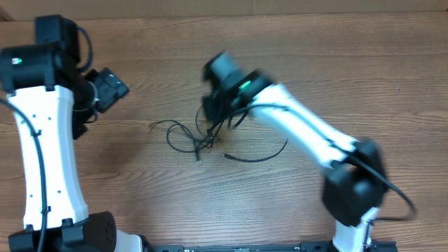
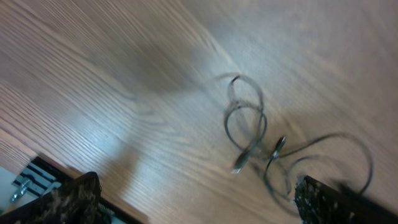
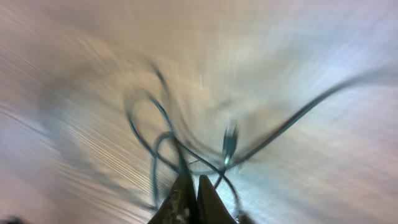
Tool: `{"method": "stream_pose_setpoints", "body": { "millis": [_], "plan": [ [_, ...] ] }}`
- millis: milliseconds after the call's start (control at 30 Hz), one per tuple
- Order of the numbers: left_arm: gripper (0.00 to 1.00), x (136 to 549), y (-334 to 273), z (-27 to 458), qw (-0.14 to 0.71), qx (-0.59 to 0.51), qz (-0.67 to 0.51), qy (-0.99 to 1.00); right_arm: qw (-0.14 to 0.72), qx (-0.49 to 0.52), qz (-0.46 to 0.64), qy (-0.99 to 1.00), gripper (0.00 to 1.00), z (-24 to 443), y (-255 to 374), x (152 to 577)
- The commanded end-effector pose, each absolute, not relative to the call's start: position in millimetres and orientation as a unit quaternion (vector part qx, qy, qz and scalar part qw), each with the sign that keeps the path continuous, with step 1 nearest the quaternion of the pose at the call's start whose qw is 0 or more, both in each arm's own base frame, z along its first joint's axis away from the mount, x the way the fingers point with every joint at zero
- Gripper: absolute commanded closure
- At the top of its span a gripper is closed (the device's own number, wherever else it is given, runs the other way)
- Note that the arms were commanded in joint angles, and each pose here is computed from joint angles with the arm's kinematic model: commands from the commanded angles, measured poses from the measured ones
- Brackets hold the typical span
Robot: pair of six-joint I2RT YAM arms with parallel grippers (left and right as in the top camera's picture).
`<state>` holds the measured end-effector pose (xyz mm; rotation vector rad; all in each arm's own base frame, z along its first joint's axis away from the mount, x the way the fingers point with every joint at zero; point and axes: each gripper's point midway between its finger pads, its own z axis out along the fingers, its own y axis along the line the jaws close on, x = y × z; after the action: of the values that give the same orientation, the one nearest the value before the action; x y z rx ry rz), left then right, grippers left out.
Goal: Untangle cables
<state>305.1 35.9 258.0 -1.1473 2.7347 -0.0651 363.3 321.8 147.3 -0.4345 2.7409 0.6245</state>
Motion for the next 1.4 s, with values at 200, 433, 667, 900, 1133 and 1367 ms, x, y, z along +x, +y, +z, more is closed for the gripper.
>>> {"method": "stream_pose_setpoints", "body": {
  "millis": [200,433,667,900,1133,1367],
  "plan": [
    [0.01,310.2,-12.0,181.2,0.029,-0.373,-0.028,0.927,0.264,-0.182,0.255,0.912,0.96,262.2,269.3,380.1],
    [0.0,312.4,-66.1,132.3,-0.016,-0.376,-0.119,0.919,0.302,-0.093,0.194,0.929,0.96,268.8,194.7,417.1],
    [0.01,311.4,-100.1,89.1,-0.01,-0.344,-0.146,0.928,0.425,0.052,0.131,0.894,0.96,349.8,72.0,467.7],
    [0.01,314.1,-109.0,70.8,0.011,-0.326,-0.149,0.933,0.581,0.156,0.069,0.796,0.96,488.4,-64.8,450.4],
    [0.0,332.0,-113.3,74.5,0.044,-0.32,-0.17,0.931,0.576,0.234,0.012,0.783,0.96,485.4,-150.4,428.5],
    [0.01,336.0,-114.0,75.6,0.051,-0.318,-0.174,0.931,0.436,0.271,0.059,0.856,0.96,408.3,-139.1,409.6]
  ]
}}
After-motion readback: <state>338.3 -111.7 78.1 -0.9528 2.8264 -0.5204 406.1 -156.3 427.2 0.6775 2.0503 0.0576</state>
